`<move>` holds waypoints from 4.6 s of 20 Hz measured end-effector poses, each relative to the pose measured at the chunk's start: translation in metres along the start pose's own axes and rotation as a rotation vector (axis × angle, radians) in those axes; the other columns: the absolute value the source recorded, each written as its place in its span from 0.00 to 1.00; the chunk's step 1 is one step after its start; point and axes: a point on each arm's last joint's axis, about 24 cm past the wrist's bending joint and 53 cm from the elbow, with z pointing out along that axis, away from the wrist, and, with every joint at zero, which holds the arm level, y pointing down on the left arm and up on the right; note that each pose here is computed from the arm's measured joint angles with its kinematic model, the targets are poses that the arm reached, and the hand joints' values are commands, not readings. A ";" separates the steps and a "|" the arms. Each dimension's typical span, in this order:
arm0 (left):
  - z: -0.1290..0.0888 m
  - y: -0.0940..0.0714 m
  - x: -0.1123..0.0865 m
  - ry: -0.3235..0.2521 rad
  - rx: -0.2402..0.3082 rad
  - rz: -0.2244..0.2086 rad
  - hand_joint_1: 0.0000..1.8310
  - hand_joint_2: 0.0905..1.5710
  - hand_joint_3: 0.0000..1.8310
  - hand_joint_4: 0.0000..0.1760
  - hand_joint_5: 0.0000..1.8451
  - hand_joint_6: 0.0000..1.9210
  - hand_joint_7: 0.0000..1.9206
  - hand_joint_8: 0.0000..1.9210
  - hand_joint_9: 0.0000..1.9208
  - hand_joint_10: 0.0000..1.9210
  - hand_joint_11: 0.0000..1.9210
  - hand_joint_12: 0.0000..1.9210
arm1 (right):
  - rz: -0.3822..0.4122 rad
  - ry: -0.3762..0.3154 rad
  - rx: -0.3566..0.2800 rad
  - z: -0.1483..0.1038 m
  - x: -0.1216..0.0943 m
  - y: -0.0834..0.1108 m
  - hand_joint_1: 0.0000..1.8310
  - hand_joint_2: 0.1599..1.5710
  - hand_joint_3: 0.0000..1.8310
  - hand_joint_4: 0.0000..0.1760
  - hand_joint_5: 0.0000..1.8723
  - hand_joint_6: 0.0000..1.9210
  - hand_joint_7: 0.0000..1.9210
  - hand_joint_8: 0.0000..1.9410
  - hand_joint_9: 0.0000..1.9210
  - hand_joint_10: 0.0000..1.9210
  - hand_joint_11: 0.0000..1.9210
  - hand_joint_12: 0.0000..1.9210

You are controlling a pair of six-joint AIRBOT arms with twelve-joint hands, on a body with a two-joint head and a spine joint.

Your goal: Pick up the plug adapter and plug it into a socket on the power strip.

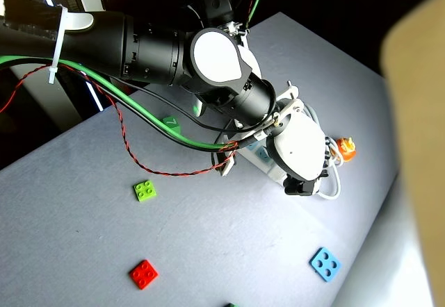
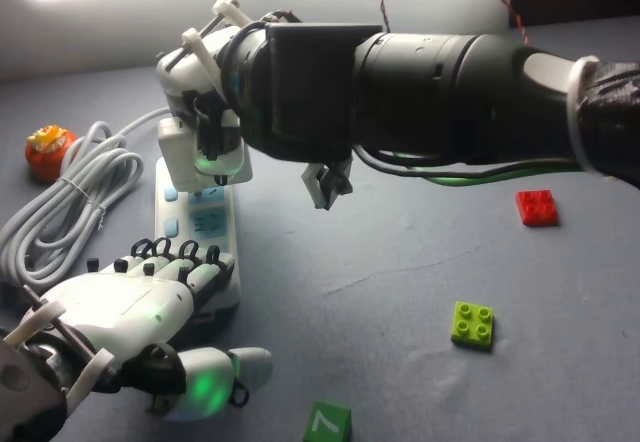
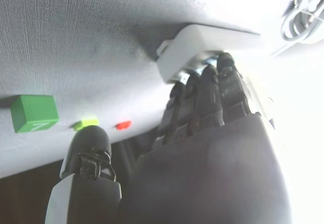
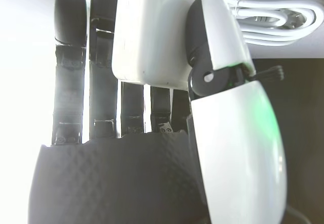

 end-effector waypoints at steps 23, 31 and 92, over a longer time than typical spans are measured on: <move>0.000 0.000 0.001 0.001 0.001 -0.001 0.00 0.80 0.00 0.00 0.02 0.00 0.03 0.00 0.03 0.00 0.00 0.00 | -0.021 0.012 0.015 0.004 0.017 -0.005 0.65 0.71 0.00 0.15 0.46 0.63 0.47 0.56 0.58 0.03 0.35 0.59; 0.000 0.000 0.001 0.001 0.001 -0.001 0.00 0.80 0.00 0.00 0.02 0.00 0.03 0.00 0.02 0.00 0.00 0.00 | -0.012 0.009 0.009 0.003 0.013 -0.007 0.64 0.73 0.00 0.13 0.44 0.66 0.44 0.59 0.56 0.02 0.35 0.59; -0.048 -0.100 -0.131 -0.199 0.279 0.030 0.30 0.77 0.00 0.00 0.64 0.96 0.69 0.98 0.66 1.00 0.56 1.00 | -0.027 -0.045 -0.212 -0.211 -0.051 -0.089 0.20 0.77 0.00 0.00 0.28 1.00 0.26 1.00 0.28 1.00 0.38 1.00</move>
